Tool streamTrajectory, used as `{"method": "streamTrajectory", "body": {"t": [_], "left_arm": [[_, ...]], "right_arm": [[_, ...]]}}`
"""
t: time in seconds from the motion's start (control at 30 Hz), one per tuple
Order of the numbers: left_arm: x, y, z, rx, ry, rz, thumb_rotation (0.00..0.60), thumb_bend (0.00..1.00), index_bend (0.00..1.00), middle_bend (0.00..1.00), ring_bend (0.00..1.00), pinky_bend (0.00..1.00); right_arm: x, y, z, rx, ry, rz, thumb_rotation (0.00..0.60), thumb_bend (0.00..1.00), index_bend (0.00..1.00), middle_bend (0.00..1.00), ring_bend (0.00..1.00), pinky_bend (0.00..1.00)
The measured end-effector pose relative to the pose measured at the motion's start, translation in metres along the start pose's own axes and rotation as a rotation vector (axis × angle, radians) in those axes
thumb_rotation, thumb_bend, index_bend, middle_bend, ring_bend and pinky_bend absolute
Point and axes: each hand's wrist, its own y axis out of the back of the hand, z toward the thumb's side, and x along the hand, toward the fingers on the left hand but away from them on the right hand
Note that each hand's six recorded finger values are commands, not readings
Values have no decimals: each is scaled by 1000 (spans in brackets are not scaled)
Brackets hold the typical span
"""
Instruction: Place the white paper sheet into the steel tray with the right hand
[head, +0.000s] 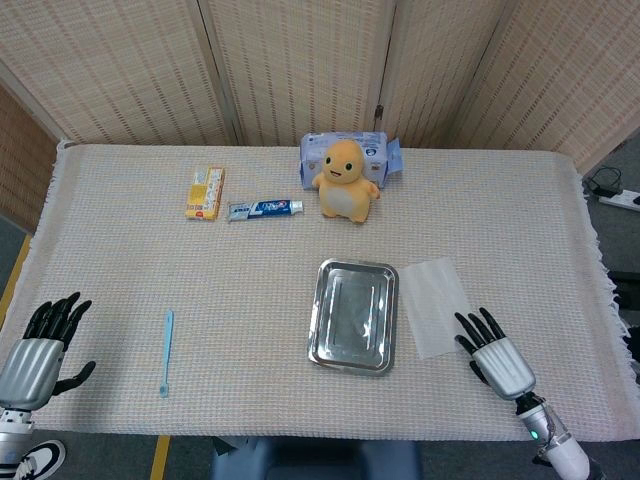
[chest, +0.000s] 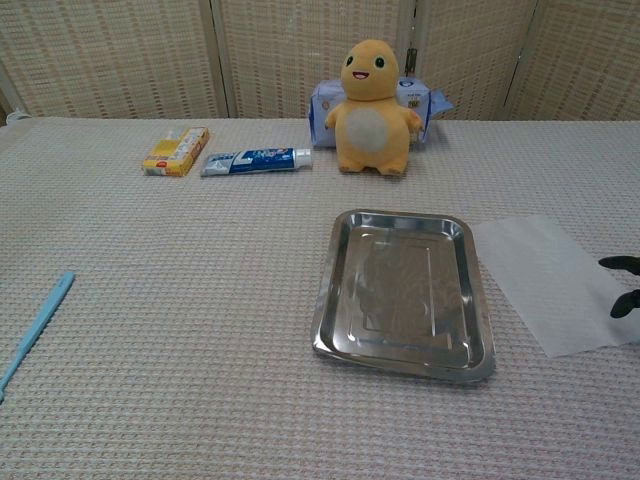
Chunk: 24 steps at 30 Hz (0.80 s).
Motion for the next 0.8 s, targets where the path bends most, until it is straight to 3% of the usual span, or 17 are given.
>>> {"method": "streamTrajectory", "body": {"t": [0.33,0.63,0.8], "left_arm": [[-2,2,-1,-4,5,8,600,272,19,0,21,0],[-3,2,1,-25,-12,-10,600,209,22,0,23,0],[-4,0,-2,-25,4,-33,600,354,23,0,26,0]], "right_arm": [[-8,-6,-3,-21,-24,0,600,407,328,59,106,0],[-19,-11,-5,-22,-48,4,600,473,328,68,107,0],[-25,-11,-5,-25,-53,1,600,532,328,75,108,0]]}}
